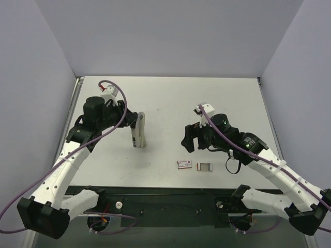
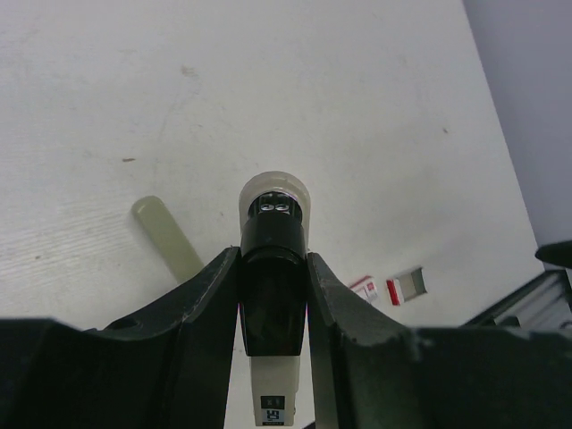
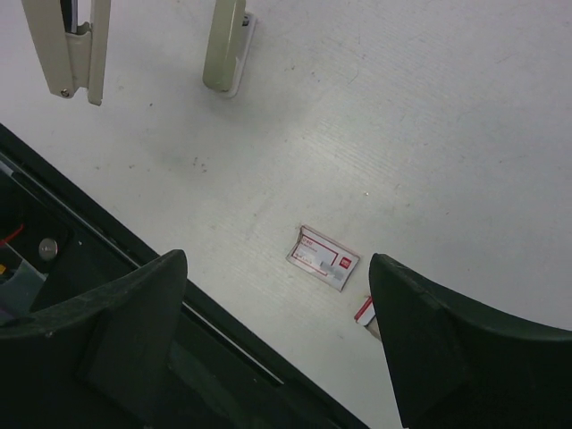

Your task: Unload the staples from the stapler

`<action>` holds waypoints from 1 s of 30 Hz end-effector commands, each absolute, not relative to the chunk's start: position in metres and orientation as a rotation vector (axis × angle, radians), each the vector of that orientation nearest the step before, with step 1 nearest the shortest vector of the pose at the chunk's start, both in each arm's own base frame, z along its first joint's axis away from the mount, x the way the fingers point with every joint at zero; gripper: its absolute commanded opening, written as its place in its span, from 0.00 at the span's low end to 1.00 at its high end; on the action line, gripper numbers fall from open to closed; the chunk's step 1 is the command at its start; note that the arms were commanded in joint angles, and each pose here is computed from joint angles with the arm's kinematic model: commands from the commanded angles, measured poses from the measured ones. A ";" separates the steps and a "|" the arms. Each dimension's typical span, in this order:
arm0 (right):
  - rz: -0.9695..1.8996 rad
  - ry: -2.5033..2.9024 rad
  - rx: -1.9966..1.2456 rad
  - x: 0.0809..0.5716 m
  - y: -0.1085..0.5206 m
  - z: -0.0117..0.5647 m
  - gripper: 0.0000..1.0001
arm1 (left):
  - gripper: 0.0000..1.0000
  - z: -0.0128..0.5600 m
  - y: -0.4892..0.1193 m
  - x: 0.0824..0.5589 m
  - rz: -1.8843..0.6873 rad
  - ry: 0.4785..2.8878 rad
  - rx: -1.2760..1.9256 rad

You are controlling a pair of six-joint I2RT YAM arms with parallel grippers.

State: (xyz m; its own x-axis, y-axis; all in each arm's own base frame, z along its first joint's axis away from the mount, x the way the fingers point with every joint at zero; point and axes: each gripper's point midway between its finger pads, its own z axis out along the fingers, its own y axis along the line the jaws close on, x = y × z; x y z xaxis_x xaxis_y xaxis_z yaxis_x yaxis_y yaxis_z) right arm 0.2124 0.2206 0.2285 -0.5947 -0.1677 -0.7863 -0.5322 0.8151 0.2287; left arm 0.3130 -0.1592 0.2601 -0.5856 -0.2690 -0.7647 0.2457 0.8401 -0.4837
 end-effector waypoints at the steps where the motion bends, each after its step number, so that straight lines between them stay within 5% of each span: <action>1: 0.630 2.164 -0.617 0.189 0.218 0.240 0.77 | 0.00 0.298 -0.193 0.267 -0.949 1.946 0.285; 13: 0.773 2.050 -0.856 0.149 0.232 0.278 0.74 | 0.00 0.313 -0.229 0.153 -1.435 1.715 0.770; 30: 1.004 1.778 -1.356 0.109 0.315 0.309 0.69 | 0.00 0.312 -0.240 0.099 -1.579 1.600 0.995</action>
State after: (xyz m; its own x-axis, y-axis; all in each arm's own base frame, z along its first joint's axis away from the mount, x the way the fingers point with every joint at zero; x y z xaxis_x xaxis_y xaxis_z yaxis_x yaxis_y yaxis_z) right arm 0.1151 0.2987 0.2818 -0.3286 -0.4869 -0.8093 -0.9373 0.2736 0.2159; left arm 0.1132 -0.2401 0.2900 -0.5682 0.0895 -0.8180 0.8227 0.0811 -0.5626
